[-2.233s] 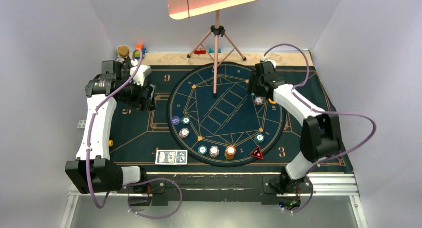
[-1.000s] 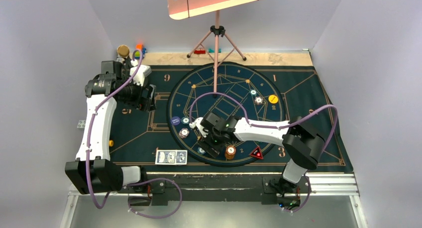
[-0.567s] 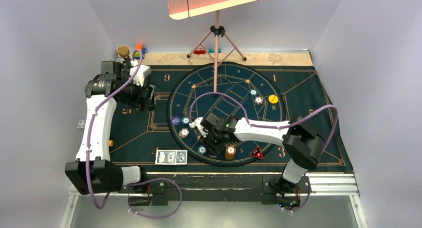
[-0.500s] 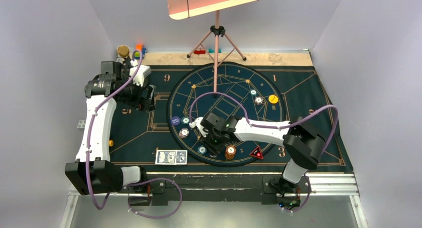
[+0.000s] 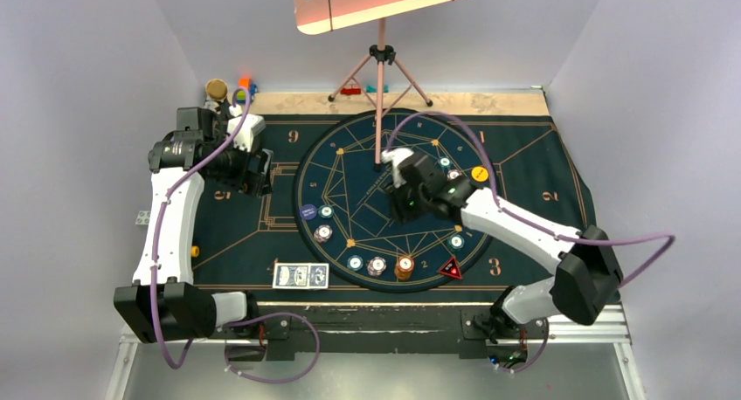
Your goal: Distribute texas hold em gaming equipment
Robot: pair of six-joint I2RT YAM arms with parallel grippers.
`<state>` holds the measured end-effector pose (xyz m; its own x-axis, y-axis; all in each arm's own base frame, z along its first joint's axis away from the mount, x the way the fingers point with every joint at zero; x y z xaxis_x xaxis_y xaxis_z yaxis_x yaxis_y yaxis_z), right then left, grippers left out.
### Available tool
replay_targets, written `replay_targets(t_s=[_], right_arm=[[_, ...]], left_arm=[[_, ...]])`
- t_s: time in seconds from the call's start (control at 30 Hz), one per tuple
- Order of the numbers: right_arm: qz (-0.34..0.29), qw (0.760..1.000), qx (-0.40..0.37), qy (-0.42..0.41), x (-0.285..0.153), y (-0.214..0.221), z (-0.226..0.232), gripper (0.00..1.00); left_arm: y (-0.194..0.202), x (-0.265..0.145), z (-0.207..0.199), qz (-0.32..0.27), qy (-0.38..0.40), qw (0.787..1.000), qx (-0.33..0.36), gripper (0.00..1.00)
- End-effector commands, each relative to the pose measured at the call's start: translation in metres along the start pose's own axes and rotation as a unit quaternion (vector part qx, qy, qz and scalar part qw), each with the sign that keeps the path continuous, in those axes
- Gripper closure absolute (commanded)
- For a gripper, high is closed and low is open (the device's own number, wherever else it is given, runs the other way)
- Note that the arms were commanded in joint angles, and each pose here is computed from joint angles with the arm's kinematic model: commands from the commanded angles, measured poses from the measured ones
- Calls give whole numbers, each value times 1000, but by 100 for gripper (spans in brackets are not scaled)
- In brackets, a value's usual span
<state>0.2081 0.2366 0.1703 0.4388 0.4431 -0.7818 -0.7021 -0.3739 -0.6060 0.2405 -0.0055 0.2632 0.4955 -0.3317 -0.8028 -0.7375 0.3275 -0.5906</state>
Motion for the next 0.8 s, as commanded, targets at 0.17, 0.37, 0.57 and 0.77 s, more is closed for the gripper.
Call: replay_targets(t_s=[0.17,0.37,0.57,0.77], right_arm=[[-34,943,278,179,-11,23,-103,96],[8,936,299,185,10,51,-105,97],[44,934,302,187,31,71,-106,97],[62,931,304,192,38,86,-107,95]], left_arm=[[-6,-5,2,-17,-5,1000,12,0],[-6,-3,2,-15,-2,1000,13,0],[-4,-4,2,-14,-3,1000,15,0],[-4,-5,2,-13,-4,1000,16,0]])
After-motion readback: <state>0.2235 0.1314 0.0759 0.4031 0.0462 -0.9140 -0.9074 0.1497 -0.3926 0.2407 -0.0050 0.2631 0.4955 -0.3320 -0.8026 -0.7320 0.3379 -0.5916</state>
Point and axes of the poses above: each gripper's point midway between its finger pads, its own x axis out along the fingers, its own z axis along the line the jaws close on, y = z × x, the point moved 6 cm from there along -x, back along the fingers, and after that the axes turned 5 degrees about x, right-handed, at the moved point
